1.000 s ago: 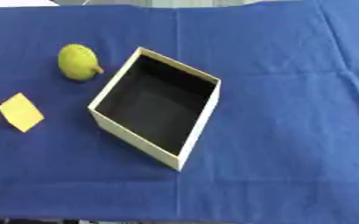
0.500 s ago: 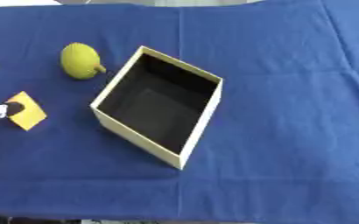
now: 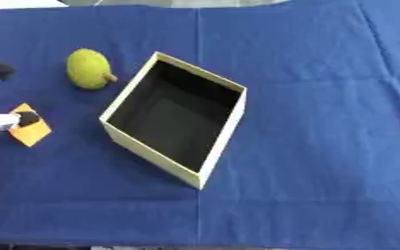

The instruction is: Pick up objects on the table and place them in the box.

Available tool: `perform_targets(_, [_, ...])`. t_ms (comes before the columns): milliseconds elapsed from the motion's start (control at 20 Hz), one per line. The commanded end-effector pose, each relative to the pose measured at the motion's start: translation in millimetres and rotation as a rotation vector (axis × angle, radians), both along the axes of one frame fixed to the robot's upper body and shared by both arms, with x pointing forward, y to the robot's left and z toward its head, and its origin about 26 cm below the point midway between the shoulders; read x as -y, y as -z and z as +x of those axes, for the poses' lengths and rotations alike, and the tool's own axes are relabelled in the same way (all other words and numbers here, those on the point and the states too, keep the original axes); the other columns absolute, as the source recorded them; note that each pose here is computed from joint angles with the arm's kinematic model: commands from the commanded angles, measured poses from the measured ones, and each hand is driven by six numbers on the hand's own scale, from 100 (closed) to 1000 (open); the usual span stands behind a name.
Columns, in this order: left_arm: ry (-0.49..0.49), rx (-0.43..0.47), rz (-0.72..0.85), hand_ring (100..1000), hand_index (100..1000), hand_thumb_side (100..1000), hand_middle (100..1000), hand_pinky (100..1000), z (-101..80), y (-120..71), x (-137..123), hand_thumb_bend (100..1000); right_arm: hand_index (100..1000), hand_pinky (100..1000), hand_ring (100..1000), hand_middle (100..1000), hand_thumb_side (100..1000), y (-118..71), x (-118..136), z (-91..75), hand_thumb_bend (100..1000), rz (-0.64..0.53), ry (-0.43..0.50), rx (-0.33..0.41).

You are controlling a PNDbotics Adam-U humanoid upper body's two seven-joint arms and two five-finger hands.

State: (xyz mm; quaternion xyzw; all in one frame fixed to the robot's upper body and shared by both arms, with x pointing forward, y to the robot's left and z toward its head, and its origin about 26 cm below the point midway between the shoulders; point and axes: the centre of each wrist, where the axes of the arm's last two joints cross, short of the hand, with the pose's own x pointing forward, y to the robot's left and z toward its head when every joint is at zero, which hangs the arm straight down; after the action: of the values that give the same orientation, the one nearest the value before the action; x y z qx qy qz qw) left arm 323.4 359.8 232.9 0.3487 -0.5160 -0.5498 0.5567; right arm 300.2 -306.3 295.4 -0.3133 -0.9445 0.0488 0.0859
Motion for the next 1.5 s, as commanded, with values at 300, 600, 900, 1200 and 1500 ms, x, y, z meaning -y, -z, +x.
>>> perform_targets(300, [-0.027,-0.030,0.050,917,930,615,805,971,4.9,-4.2,-6,638,768,831,731,711,702,-7.3,-1,-3.8,100,-0.017,-0.012,0.020])
perform_targets(600, [-0.051,-0.047,0.078,916,933,618,804,973,9.2,1.8,-8,644,766,828,727,708,705,-6.2,-1,-3.6,100,-0.018,-0.015,0.015])
perform_targets(900, [-0.076,-0.081,0.081,916,934,621,804,976,14.3,9.1,-11,653,765,828,724,704,706,-5.4,-1,-3.5,100,-0.018,-0.016,0.011])
perform_targets(1200, [-0.098,-0.115,0.090,906,931,613,789,973,17.1,16.4,-17,650,764,828,722,702,707,-4.6,-1,-3.5,100,-0.017,-0.016,0.008])
perform_targets(1500, [-0.092,-0.148,0.106,877,902,618,743,968,17.6,21.5,-20,639,764,828,721,701,705,-4.2,-1,-3.5,100,-0.015,-0.016,0.007])
